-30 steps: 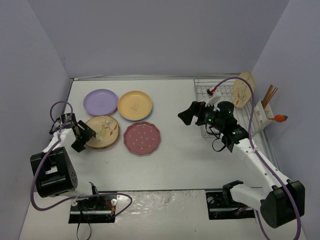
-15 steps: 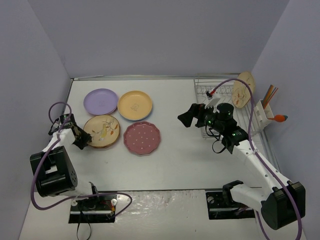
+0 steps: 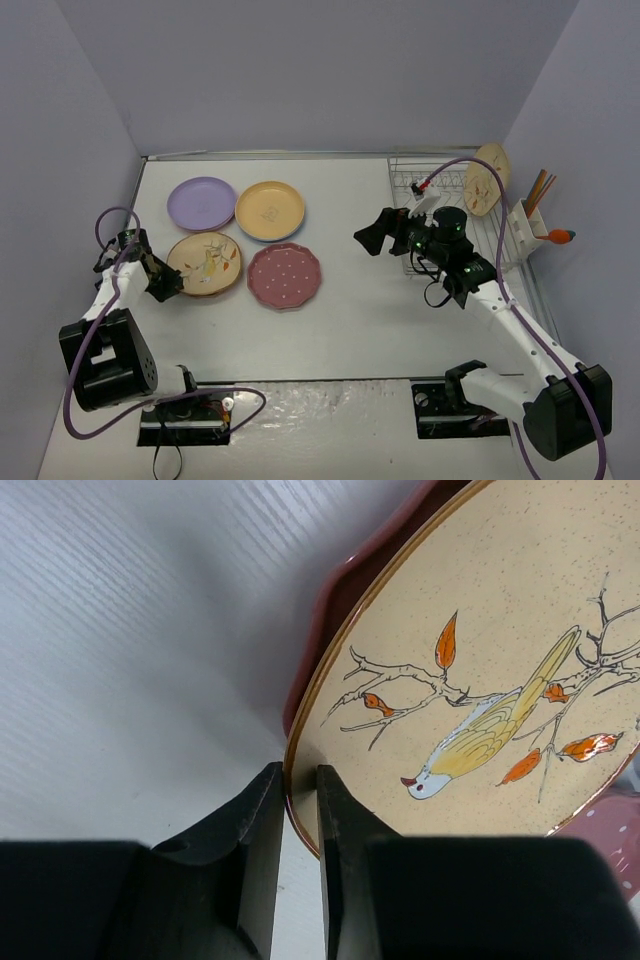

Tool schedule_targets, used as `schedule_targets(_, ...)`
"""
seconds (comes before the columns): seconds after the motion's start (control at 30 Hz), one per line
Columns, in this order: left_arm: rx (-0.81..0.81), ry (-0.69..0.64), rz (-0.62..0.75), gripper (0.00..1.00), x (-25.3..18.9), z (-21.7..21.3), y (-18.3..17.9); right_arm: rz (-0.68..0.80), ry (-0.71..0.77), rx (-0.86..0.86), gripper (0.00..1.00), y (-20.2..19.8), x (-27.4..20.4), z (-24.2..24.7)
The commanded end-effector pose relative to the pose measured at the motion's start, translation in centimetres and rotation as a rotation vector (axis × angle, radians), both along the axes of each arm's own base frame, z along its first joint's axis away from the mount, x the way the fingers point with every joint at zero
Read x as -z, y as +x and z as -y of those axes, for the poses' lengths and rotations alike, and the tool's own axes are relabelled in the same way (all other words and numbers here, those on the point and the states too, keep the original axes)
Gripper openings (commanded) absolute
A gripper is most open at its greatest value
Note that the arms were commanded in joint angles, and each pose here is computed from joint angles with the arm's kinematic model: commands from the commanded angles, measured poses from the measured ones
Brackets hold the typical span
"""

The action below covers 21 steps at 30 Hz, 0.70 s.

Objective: Load the plates into the dish rack

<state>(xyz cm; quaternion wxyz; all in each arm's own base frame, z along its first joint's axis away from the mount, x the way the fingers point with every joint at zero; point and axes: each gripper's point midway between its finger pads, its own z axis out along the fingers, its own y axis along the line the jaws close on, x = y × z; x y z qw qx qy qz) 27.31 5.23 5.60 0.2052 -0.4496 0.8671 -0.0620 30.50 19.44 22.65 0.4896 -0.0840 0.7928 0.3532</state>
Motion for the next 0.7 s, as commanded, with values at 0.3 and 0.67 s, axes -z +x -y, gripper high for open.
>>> schedule_targets(0.3,-0.024,-0.247,0.089,0.00,-4.0,4.8,-0.7,0.084,0.049,-0.043,1.00,-0.1,-3.1,-1.6)
schedule_targets(0.67,-0.046,-0.369,0.122,0.00,-4.7,7.2,-2.3,0.077,0.044,-0.051,1.00,-0.2,-2.9,-2.4)
